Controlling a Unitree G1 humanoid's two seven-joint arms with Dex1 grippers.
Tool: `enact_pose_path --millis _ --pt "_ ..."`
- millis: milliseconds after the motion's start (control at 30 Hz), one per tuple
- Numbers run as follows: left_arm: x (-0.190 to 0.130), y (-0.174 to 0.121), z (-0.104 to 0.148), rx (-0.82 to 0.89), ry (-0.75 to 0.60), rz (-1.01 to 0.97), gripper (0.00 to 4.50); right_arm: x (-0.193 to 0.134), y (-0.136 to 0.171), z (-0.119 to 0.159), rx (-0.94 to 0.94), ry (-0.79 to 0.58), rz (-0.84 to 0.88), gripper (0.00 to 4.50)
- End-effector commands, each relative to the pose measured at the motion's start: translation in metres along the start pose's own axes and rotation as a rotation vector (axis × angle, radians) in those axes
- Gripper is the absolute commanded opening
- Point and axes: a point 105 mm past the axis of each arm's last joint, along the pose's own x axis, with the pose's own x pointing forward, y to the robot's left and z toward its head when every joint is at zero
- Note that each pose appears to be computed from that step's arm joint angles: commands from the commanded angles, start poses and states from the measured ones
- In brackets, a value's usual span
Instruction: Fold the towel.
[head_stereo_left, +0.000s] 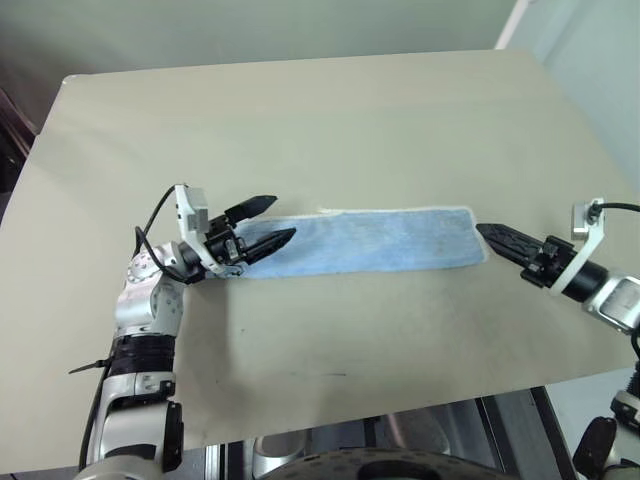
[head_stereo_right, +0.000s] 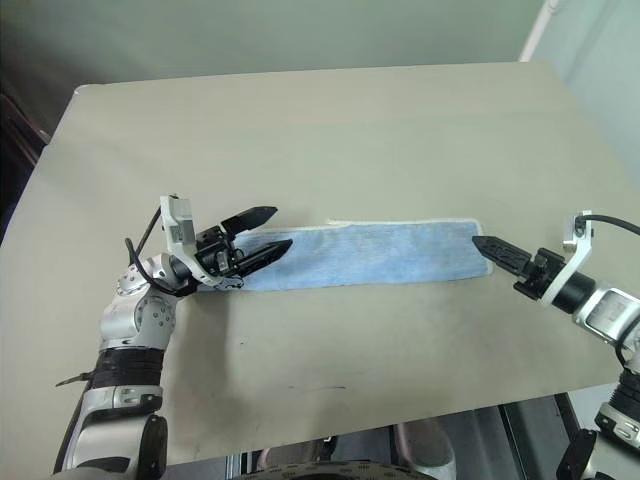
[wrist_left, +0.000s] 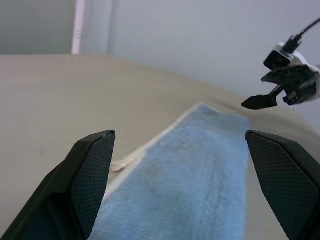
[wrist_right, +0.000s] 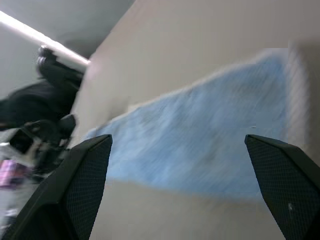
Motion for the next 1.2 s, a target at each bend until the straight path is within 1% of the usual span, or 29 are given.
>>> enact_pose_path --millis 33,300,433,533,667,767,900,1033,1100,1167,1200 --pt "0.011 -0.011 0.008 0.074 0.011 -0.079 4.50 -0.011 0.005 -0.008 0.069 0.016 0.024 4.48" --pt "0.026 -0.019 0.005 0.079 0.002 -0.120 4.50 -0.008 -0.012 -0.032 0.170 0.055 -0.071 4.48" --pt "0.031 -0.033 -0.005 0.050 0.032 -0.194 4.50 0.002 -0.027 -0.024 0.223 0.001 -0.126 4.48" --pt "0.026 -0.034 -0.007 0.068 0.057 -0.191 4.50 0.004 -0.039 -0.014 0.253 -0.041 -0.165 4.48" --pt "0.025 -0.034 -0.009 0.075 0.074 -0.193 4.50 0.005 -0.047 -0.011 0.276 -0.051 -0.193 4.48" --pt "0.027 -0.037 -0.013 0.069 0.074 -0.200 4.50 0.012 -0.048 -0.006 0.284 -0.070 -0.184 4.48" --pt "0.028 -0.037 -0.013 0.066 0.069 -0.199 4.50 0.023 -0.049 -0.009 0.302 -0.052 -0.169 4.48" --pt "0.024 -0.032 -0.013 0.076 0.088 -0.196 4.50 0.031 -0.048 -0.008 0.297 -0.039 -0.161 4.48" --pt "0.021 -0.030 -0.016 0.088 0.107 -0.195 4.50 0.033 -0.050 -0.004 0.305 -0.054 -0.161 4.48" --pt "0.021 -0.030 -0.016 0.090 0.109 -0.196 4.50 0.033 -0.050 -0.002 0.307 -0.063 -0.158 4.12" --pt "0.021 -0.030 -0.016 0.090 0.107 -0.196 4.50 0.033 -0.050 -0.001 0.307 -0.063 -0.157 3.85"
